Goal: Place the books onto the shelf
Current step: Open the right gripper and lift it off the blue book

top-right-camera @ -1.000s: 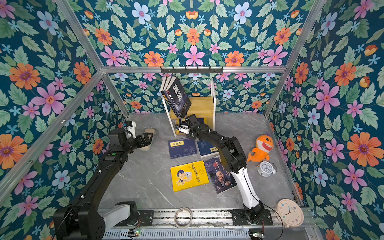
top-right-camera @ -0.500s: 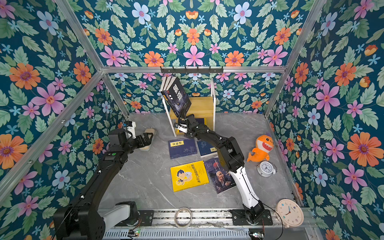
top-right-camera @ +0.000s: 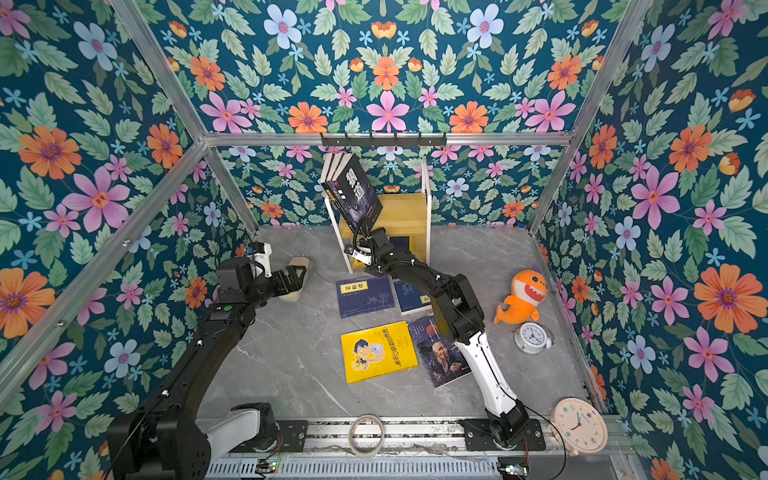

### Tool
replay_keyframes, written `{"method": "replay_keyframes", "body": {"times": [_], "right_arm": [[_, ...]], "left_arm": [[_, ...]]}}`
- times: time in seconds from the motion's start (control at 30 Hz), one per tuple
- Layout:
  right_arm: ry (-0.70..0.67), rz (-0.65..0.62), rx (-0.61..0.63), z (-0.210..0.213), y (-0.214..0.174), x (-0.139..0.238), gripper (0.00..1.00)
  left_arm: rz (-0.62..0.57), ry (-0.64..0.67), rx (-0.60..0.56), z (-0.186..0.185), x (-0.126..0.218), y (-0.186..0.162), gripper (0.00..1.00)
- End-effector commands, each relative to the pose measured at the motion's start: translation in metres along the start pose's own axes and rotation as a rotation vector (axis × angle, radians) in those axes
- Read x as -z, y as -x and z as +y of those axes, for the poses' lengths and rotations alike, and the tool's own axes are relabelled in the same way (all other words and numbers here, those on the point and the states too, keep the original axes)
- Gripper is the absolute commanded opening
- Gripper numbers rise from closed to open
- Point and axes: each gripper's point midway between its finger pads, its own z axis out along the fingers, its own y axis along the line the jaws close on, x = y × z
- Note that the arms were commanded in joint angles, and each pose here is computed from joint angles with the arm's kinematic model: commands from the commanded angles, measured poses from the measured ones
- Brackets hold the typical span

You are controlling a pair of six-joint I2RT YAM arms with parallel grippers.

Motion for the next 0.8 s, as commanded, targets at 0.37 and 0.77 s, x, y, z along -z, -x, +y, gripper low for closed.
{"method": "replay_keyframes", "body": {"times": [0.37, 0.77], "right_arm": [[0.035, -0.051, -0.073, 0.003, 0.009, 0.046, 0.23], [0.153, -0.083, -0.683, 0.048, -0.018, 0.122, 0.33]], "left_arm": [[-0.002, 0.005, -0.011, 0.002, -0.002, 0.0, 1.0], [0.077, -0.105, 0.101, -0.006, -0.02, -0.032, 1.0]]}}
